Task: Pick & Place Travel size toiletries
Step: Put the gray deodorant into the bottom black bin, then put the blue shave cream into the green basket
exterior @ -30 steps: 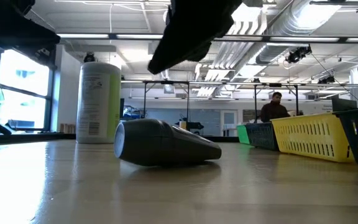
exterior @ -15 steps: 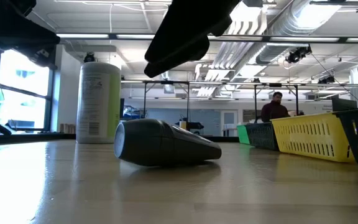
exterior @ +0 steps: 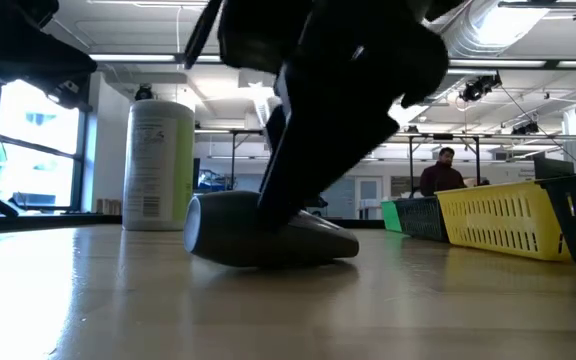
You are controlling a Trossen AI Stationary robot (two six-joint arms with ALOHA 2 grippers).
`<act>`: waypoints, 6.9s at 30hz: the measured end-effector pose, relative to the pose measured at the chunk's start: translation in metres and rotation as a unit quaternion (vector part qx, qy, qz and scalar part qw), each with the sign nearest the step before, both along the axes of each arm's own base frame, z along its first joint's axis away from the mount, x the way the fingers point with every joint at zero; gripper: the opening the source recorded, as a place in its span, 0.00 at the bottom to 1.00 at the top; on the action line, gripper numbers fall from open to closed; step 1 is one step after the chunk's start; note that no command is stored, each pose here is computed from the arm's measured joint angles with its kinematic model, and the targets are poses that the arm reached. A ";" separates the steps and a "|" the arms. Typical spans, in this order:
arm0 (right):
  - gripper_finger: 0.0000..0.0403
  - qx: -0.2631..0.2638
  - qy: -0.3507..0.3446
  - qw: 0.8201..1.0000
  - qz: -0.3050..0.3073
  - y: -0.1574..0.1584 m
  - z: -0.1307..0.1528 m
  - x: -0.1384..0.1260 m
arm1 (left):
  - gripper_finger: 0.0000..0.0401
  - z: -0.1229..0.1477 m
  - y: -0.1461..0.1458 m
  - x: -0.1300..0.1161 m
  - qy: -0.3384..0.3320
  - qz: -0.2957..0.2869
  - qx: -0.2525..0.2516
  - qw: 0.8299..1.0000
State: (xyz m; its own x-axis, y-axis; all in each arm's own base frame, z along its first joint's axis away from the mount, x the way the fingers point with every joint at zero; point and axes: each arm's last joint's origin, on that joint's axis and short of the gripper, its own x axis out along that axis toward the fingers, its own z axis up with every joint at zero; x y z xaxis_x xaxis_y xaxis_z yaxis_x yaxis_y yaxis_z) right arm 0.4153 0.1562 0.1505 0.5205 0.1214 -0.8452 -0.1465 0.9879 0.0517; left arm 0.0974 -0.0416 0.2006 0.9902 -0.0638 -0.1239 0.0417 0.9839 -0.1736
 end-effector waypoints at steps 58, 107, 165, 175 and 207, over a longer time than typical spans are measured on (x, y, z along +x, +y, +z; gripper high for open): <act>0.53 0.112 0.050 0.984 -0.129 -0.010 0.106 -0.060 | 0.09 -0.001 -0.001 0.001 0.003 0.001 0.002 1.000; 0.68 0.118 0.183 0.883 -0.416 0.060 0.042 -0.183 | 0.09 0.000 -0.001 0.001 0.002 0.001 -0.001 1.000; 0.39 0.037 -0.138 0.950 -0.277 -0.066 0.124 -0.108 | 0.09 -0.025 -0.001 0.003 0.037 0.003 0.027 0.999; 0.39 -0.003 -0.106 0.944 -0.312 -0.099 0.098 -0.086 | 0.09 -0.011 -0.002 0.005 -0.038 -0.002 0.131 0.991; 0.39 0.098 -0.077 0.946 -0.301 -0.150 0.062 -0.049 | 0.09 -0.003 -0.002 0.005 -0.077 0.001 0.258 0.963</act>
State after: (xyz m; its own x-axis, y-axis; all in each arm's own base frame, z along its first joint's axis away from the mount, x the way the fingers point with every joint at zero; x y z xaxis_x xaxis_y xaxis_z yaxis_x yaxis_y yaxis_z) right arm 0.3667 0.0065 0.2123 0.6604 -0.0884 -0.7457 0.4176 0.8686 0.2668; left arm 0.1022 -0.0432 0.1974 0.9995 -0.0312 0.0100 0.0258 0.9375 0.3469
